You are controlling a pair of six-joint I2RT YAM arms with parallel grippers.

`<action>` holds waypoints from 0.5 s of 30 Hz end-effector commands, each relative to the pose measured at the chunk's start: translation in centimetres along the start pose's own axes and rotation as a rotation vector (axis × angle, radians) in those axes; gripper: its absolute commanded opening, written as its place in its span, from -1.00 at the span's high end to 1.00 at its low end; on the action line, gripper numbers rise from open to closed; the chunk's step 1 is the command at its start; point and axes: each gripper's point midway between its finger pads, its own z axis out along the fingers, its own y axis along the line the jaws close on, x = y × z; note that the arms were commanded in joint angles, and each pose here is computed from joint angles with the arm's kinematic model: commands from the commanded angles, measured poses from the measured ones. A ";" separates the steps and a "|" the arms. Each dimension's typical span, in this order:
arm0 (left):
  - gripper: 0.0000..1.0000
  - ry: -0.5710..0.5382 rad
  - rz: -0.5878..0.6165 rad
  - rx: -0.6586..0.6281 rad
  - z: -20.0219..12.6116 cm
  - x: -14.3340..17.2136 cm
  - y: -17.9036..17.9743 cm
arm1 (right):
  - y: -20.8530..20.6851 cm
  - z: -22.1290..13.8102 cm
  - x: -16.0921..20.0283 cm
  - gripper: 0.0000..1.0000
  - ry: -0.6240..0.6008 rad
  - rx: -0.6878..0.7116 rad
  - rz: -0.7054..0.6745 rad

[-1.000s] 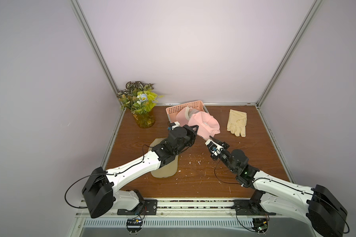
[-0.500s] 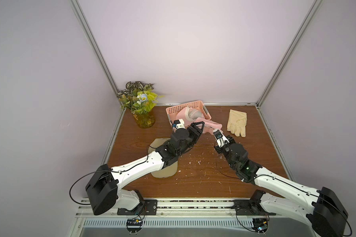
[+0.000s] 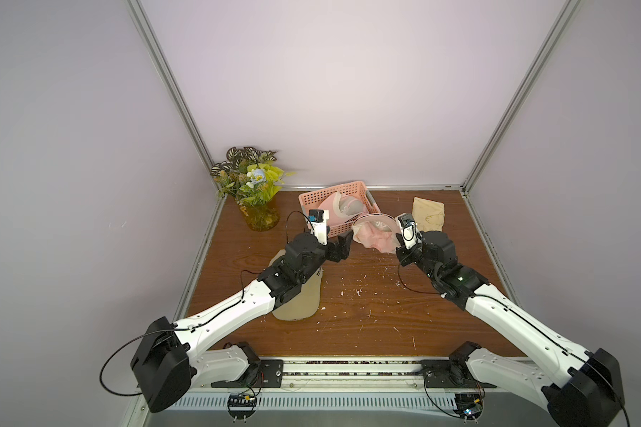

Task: Turn the baseball cap inside out
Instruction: Turn over the baseball cap.

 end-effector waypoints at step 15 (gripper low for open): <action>-0.32 0.194 0.436 0.233 0.5 4.6 -0.2 | 6.7 -3.6 -2.7 1.00 0.018 -0.449 -0.039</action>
